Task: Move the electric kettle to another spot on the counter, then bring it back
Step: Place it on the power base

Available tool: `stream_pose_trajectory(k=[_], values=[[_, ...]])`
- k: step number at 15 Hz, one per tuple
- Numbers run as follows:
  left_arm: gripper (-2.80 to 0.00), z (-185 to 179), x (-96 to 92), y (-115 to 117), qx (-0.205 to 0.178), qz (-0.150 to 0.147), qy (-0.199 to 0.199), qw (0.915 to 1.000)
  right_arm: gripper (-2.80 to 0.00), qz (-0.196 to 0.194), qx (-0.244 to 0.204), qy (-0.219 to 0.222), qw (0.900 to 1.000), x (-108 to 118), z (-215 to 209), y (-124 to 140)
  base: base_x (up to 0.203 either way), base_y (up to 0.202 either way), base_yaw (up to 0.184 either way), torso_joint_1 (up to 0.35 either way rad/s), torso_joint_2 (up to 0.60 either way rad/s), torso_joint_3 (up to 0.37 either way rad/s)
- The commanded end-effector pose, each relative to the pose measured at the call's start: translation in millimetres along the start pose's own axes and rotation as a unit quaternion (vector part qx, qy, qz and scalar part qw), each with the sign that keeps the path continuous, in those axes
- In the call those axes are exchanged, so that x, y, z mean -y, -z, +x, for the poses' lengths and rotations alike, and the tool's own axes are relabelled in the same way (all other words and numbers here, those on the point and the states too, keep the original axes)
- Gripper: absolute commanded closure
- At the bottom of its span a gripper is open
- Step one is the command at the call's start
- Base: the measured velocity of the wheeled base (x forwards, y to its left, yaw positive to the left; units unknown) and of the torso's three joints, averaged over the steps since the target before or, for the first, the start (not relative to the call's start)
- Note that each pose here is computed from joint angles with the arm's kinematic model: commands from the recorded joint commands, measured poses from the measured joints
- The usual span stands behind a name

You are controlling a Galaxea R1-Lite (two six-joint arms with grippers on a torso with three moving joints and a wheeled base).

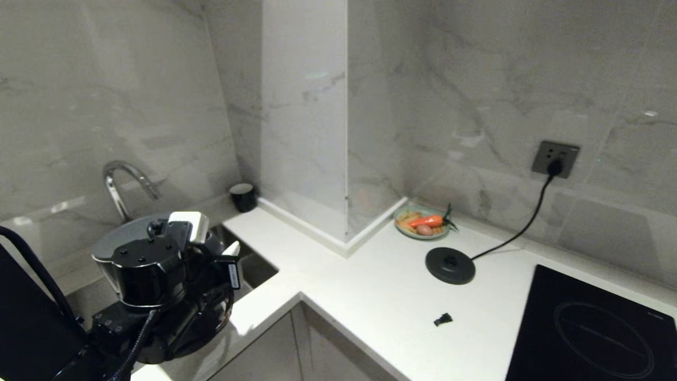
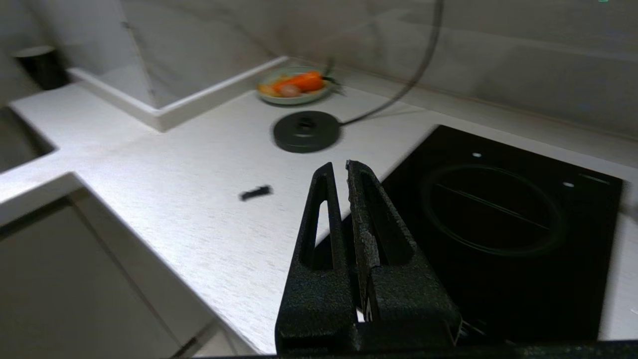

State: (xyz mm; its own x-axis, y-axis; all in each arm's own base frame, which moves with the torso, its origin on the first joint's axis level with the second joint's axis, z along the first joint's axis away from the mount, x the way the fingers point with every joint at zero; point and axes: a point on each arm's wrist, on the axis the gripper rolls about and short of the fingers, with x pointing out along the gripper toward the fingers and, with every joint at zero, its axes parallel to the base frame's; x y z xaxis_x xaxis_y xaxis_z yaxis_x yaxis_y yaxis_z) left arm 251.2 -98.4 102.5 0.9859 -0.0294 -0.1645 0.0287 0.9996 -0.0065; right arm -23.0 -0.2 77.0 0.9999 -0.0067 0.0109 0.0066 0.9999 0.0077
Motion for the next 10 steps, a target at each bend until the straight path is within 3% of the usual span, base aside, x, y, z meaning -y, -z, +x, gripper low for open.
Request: stream_pose_trajectory(k=[1, 10], values=[[0.00, 0.4, 0.1, -0.3, 0.003, -0.002, -0.002, 1.0000, 0.00, 0.000, -0.001, 0.000, 1.000, 0.0, 0.1, -0.2, 0.000, 0.008, -0.170, 0.010, 0.01, 0.007], [0.00, 0.3, 0.7, 0.1, 0.002, -0.003, -0.004, 1.0000, 0.00, 0.000, -0.002, 0.000, 1.000, 0.0, 0.2, 0.3, 0.003, 0.009, -0.175, 0.002, 0.00, 0.003]])
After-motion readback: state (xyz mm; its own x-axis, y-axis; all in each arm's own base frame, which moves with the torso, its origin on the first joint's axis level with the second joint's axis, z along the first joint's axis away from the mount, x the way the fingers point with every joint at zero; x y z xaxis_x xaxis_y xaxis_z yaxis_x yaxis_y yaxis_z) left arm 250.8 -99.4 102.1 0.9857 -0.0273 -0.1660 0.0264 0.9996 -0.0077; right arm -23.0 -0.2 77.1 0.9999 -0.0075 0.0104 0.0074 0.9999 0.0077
